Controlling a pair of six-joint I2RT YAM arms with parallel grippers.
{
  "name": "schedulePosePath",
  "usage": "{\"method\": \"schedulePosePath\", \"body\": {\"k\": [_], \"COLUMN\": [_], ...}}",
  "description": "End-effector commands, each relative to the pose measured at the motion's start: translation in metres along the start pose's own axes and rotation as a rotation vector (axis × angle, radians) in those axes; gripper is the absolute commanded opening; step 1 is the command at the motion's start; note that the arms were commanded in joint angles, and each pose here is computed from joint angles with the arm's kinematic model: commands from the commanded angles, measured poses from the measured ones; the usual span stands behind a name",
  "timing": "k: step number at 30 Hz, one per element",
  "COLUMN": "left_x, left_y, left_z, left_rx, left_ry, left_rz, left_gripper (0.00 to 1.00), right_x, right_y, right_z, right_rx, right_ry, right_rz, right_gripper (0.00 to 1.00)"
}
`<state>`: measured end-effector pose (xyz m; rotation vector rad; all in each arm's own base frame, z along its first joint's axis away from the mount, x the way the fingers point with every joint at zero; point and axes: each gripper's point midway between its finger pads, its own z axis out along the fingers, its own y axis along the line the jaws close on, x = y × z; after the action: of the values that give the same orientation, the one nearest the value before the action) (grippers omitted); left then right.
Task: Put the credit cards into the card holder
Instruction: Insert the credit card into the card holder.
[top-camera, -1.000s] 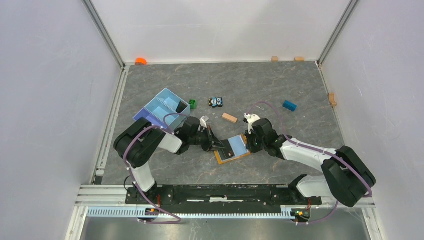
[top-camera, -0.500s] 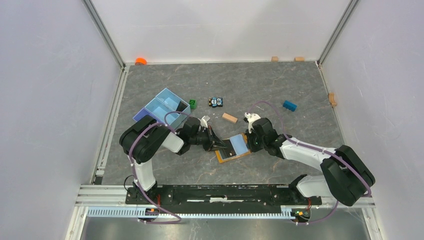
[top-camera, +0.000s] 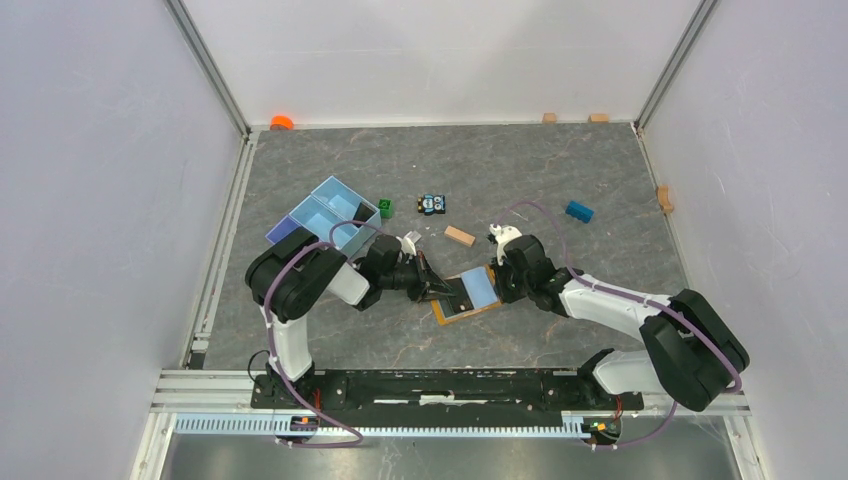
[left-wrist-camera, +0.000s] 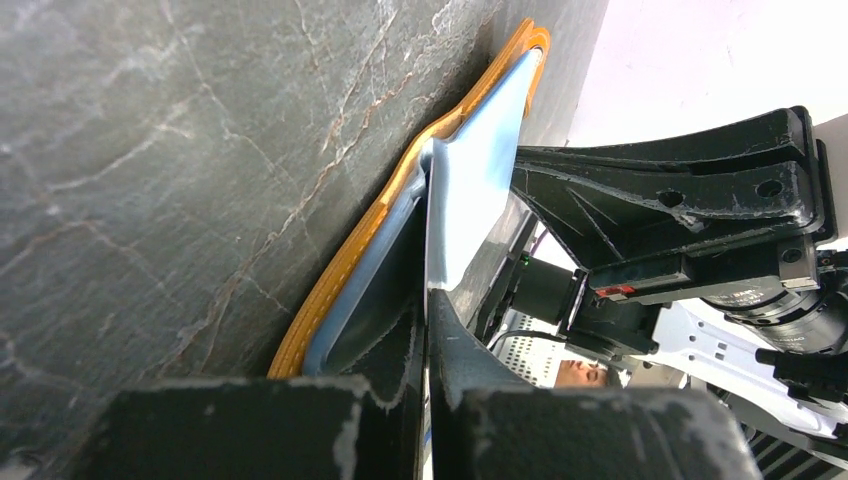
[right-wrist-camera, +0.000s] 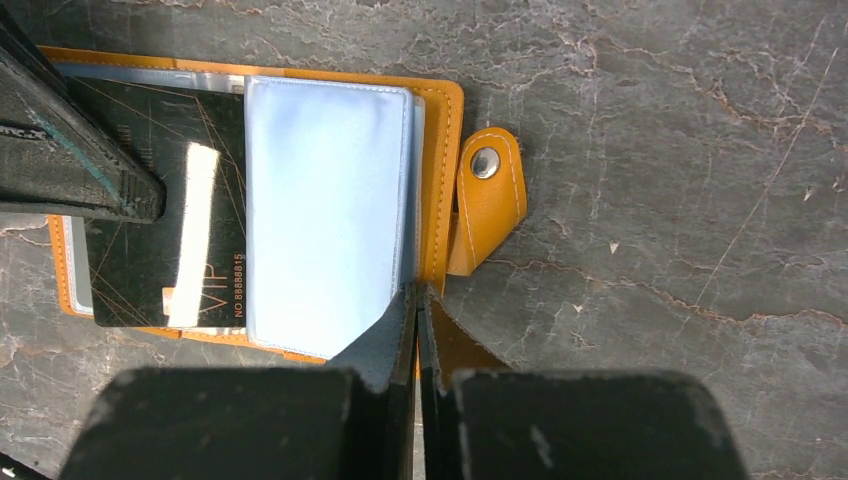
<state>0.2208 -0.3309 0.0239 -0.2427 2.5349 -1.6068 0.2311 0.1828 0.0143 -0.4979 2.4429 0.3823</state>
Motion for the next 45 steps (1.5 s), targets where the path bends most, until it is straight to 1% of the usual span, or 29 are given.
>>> {"method": "schedulePosePath", "body": {"k": [1,6,8,13,16,19,21,23,25,28,31,40,43,45], "left_x": [-0.006,-0.006,-0.006,-0.007,-0.008,-0.008,-0.007,-0.006,-0.006,-0.005,-0.004,-0.004,-0.005,-0.005], "left_y": [0.005,0.015,0.021,0.037,0.042,0.044,0.045,0.046,0.047,0.048,0.049,0.05,0.049,0.049], "left_z": [0.008,0.007,0.006,-0.001,-0.005,-0.006,-0.006,-0.005,-0.005,-0.005,-0.005,-0.005,-0.004,-0.004], "left_rx": [-0.019,-0.078,-0.113,-0.22,-0.268,-0.281,-0.282,-0.283,-0.284,-0.287,-0.29,-0.296,-0.297,-0.297], "left_ry": [-0.019,-0.027,-0.03,-0.036,-0.037,-0.035,-0.03,-0.022,-0.019,-0.015,-0.011,-0.005,-0.004,-0.003], "left_rz": [-0.02,0.003,0.008,0.043,0.067,0.076,0.077,0.076,0.076,0.076,0.077,0.08,0.084,0.084], "left_gripper": [0.02,0.02,0.02,0.02,0.02,0.02,0.02,0.02,0.02,0.02,0.02,0.02,0.02,0.02], "right_x": [0.035,0.032,0.029,0.004,-0.009,-0.016,-0.018,-0.02,-0.02,-0.018,-0.015,-0.002,0.001,0.004], "right_y": [-0.01,-0.001,0.0,0.0,-0.003,-0.008,-0.012,-0.012,-0.004,0.006,0.013,0.018,0.025,0.026], "right_z": [0.002,0.0,-0.002,-0.016,-0.025,-0.03,-0.032,-0.033,-0.033,-0.031,-0.027,-0.015,-0.012,-0.009], "right_rx": [0.037,-0.008,-0.011,-0.013,-0.009,-0.009,-0.019,-0.061,-0.143,-0.241,-0.313,-0.394,-0.442,-0.451], "right_ry": [0.12,0.11,0.095,0.023,-0.012,-0.039,-0.056,-0.073,-0.089,-0.098,-0.093,-0.054,-0.048,-0.041], "right_rz": [-0.01,0.006,0.019,0.031,0.032,0.049,0.066,0.086,0.111,0.144,0.173,0.216,0.233,0.245], "right_gripper": [0.03,0.04,0.07,0.24,0.32,0.38,0.45,0.5,0.54,0.59,0.59,0.57,0.54,0.5]}}
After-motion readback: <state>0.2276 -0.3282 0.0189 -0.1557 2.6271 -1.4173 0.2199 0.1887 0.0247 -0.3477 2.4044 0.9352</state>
